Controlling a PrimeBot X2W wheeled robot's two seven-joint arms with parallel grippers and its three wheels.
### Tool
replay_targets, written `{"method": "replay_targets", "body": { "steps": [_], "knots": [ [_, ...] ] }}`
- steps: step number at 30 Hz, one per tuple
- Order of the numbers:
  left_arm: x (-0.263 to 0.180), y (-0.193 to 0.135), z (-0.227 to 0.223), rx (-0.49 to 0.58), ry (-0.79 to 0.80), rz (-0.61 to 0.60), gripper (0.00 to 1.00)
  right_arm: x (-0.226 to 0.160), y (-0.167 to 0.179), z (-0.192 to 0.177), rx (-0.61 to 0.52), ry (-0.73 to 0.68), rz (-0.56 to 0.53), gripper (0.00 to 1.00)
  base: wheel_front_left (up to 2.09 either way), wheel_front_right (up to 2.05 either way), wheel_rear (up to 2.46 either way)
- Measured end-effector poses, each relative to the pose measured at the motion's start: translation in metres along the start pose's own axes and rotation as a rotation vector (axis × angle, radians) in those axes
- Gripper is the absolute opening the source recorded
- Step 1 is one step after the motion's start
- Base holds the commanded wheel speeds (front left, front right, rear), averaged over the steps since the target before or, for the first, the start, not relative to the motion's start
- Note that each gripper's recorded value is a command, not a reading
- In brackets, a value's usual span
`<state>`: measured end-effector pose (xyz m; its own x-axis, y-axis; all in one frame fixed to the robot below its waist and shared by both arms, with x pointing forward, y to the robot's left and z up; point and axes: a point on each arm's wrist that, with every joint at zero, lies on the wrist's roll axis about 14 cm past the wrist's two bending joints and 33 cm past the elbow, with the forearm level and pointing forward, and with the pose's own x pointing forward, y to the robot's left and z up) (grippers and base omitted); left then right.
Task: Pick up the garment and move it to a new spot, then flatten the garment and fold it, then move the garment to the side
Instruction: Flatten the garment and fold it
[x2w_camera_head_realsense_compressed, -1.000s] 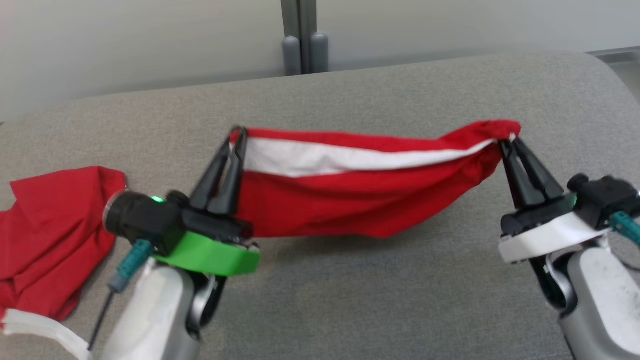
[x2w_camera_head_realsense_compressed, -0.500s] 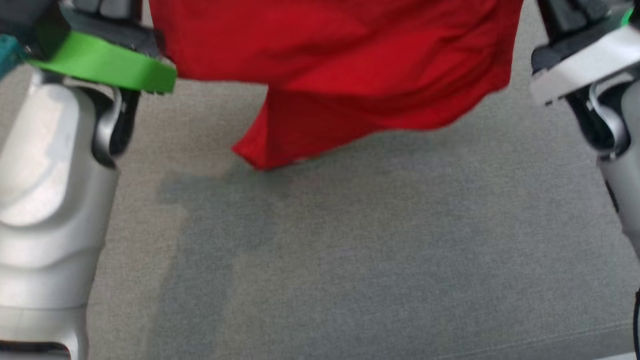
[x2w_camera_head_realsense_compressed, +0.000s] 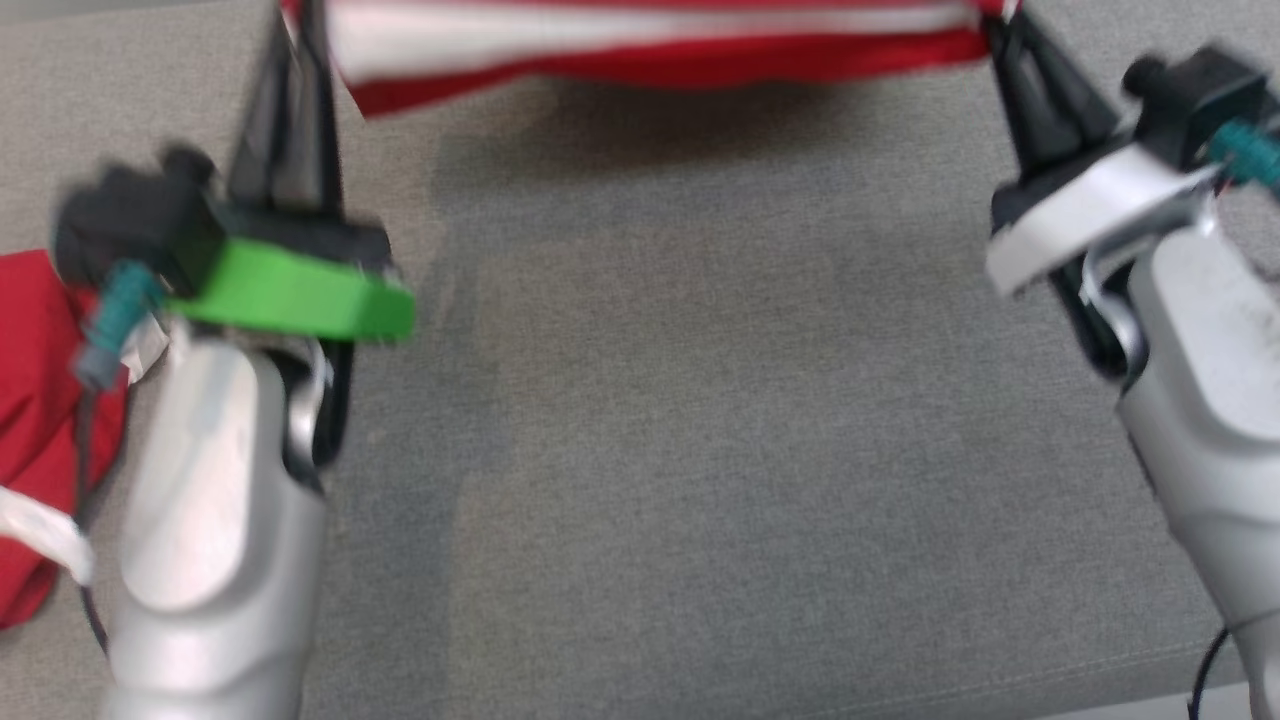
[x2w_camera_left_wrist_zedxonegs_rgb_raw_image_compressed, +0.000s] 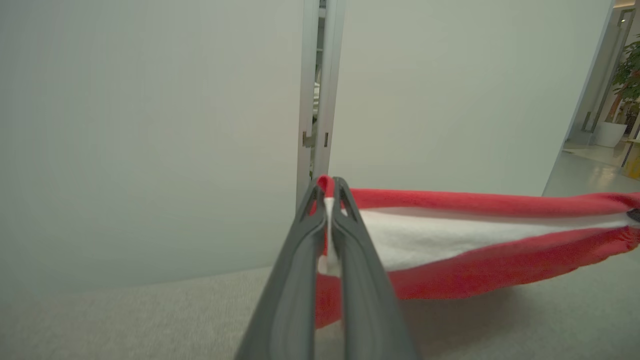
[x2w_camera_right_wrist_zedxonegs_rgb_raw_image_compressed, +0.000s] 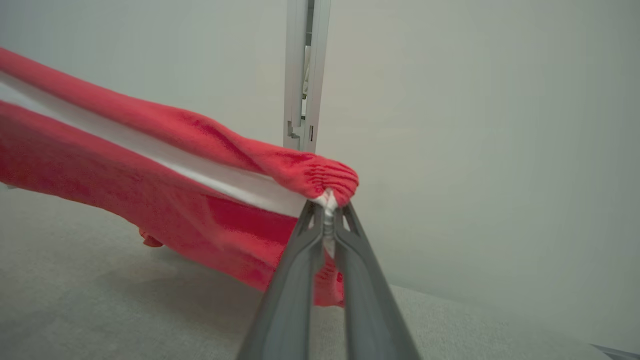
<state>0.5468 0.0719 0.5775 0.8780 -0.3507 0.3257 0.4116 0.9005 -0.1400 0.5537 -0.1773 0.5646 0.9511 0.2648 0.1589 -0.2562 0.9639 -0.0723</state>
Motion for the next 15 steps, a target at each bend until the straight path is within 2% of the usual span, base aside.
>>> {"method": "replay_targets", "body": {
  "steps": [3,7,11,15],
  "knots": [
    [-0.062,-0.002,-0.064,-0.061,0.211,0.062,0.00,-0.039,0.017,-0.055,0.060,0.157,0.012,0.00,0.00,0.00,0.00],
    [-0.127,-0.009,-0.105,-0.149,0.371,0.150,0.00,-0.090,0.034,-0.100,0.169,0.293,-0.016,0.00,0.00,0.00,0.00],
    [-0.173,-0.012,-0.117,-0.180,0.451,0.210,0.00,-0.124,0.049,-0.114,0.265,0.339,-0.049,0.00,0.00,0.00,0.00],
    [-0.206,-0.036,-0.121,-0.187,0.514,0.178,0.00,-0.151,0.058,-0.114,0.295,0.352,-0.054,0.00,0.00,0.00,0.00]
  ]
}}
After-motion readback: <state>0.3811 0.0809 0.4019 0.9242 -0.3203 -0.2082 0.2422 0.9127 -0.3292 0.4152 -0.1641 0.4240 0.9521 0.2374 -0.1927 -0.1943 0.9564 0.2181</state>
